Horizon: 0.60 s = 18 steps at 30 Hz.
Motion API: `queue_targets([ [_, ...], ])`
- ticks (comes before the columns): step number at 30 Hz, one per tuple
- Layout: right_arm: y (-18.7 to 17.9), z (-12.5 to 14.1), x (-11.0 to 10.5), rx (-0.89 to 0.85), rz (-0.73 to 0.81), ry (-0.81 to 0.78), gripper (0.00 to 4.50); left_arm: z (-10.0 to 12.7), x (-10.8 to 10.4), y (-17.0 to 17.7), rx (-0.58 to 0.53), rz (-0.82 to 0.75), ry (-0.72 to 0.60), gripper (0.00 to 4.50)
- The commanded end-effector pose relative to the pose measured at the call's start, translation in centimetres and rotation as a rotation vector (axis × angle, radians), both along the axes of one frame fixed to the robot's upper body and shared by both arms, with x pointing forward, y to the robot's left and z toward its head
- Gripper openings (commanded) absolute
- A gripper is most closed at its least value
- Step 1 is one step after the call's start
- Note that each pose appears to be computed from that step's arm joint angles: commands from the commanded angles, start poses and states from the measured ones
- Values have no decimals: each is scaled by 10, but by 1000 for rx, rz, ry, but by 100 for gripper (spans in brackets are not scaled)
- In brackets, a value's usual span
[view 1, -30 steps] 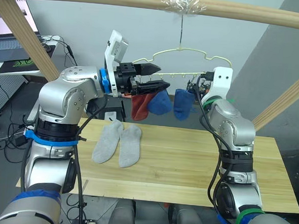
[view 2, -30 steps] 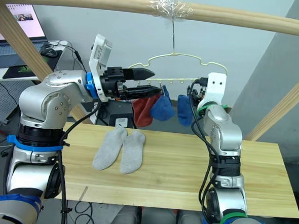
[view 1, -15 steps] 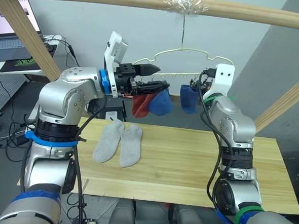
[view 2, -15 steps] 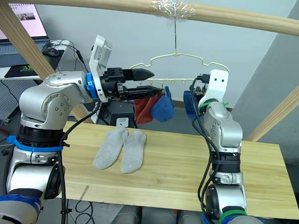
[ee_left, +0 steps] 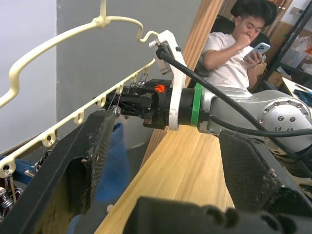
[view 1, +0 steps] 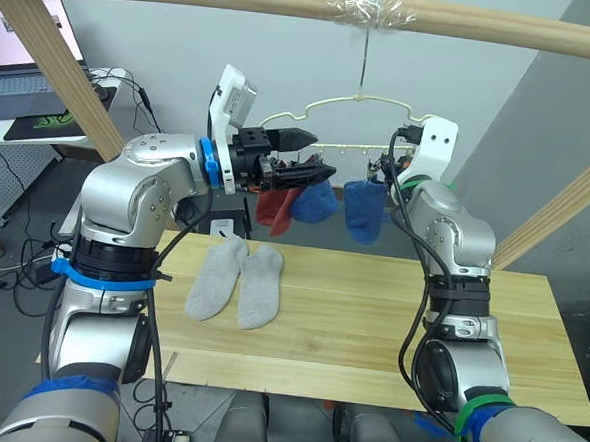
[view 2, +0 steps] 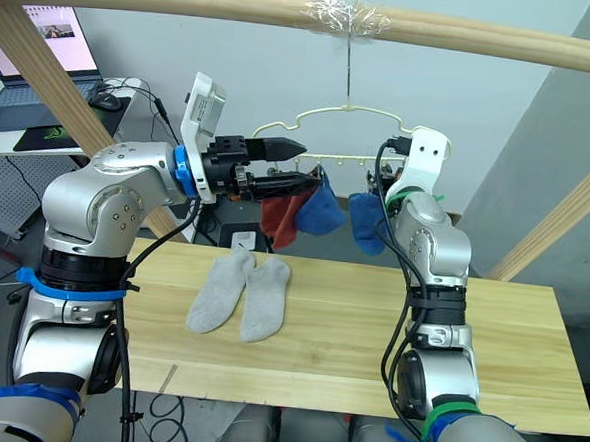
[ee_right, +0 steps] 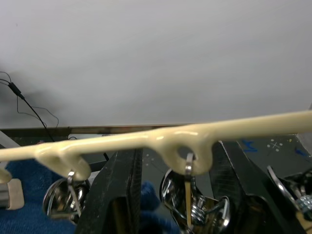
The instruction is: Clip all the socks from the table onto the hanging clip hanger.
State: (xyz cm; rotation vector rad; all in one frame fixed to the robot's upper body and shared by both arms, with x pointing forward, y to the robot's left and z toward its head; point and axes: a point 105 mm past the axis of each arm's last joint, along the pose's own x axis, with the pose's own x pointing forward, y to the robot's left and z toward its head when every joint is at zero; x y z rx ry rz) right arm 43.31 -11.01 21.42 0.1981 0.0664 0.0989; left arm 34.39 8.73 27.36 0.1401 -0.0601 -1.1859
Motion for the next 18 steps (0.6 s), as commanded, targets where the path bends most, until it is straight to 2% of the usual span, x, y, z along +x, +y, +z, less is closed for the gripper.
queue_targets([
  [1,-2,23,0,13,-17,-80,195,10,-5,0,4,-5,-62,382],
  [18,-9,19,-5,6,-68,-47,195,8,-2,-2,3,1,-69,382],
])
